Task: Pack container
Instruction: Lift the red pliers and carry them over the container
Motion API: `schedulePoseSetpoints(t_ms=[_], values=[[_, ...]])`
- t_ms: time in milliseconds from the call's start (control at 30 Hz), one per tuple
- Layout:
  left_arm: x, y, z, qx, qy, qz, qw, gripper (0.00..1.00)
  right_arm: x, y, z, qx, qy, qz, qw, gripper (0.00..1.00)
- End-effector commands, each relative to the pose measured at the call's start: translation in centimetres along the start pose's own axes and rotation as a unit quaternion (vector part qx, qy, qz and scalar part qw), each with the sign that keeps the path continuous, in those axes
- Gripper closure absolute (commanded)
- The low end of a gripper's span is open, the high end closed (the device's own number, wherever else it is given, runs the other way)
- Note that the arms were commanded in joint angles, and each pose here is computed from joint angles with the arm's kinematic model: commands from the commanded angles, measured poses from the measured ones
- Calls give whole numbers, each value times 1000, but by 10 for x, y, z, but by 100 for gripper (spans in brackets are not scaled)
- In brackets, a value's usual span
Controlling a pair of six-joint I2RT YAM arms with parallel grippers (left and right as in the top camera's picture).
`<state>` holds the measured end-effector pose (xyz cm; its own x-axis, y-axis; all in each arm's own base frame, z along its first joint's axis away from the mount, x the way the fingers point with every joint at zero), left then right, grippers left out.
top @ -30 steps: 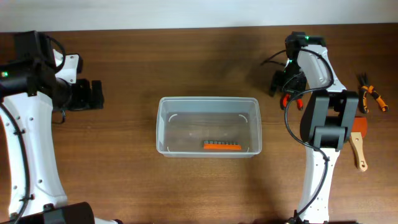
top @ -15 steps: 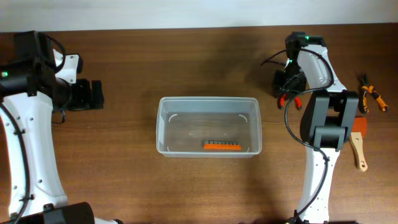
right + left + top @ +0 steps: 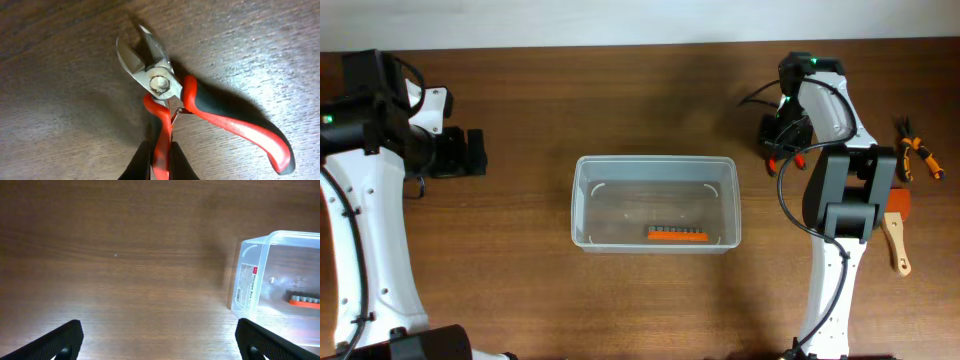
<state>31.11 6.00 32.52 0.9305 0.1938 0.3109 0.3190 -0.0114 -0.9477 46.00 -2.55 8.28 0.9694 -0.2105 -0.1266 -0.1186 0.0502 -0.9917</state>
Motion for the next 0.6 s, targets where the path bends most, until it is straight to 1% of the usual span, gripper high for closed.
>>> schedulePoseSetpoints(t_ms=[0,100,233,433,567], values=[[2,-1,-2,-6,-4,-4,1000,1,-2,9,-2,-3,-1,15,1000,94],[2,-1,-2,-6,-4,-4,1000,1,-3,3,-2,-3,-14,13,1000,96],[2,-1,-2,-6,-4,-4,1000,1,-3,-20,-5,-20,-14,-7,1000,96],[2,-1,-2,-6,-4,-4,1000,1,-5,-72,-4,-21,-28,-52,998,96],[2,-1,-2,-6,-4,-4,1000,1,-14,-110,-2,-18,-30,-78,996,96]])
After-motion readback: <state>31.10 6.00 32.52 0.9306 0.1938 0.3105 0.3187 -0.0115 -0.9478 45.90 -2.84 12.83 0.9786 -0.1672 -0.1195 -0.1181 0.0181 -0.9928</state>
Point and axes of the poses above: each gripper's point midway between its finger pads, its own y axis out along the fingers, its own z axis along the line the jaws close on, x = y × z, the point moved 8 cm from there along -y, back along the fingers, and after that the axes turned 7 degrees about -y, right-handed, at the moved point
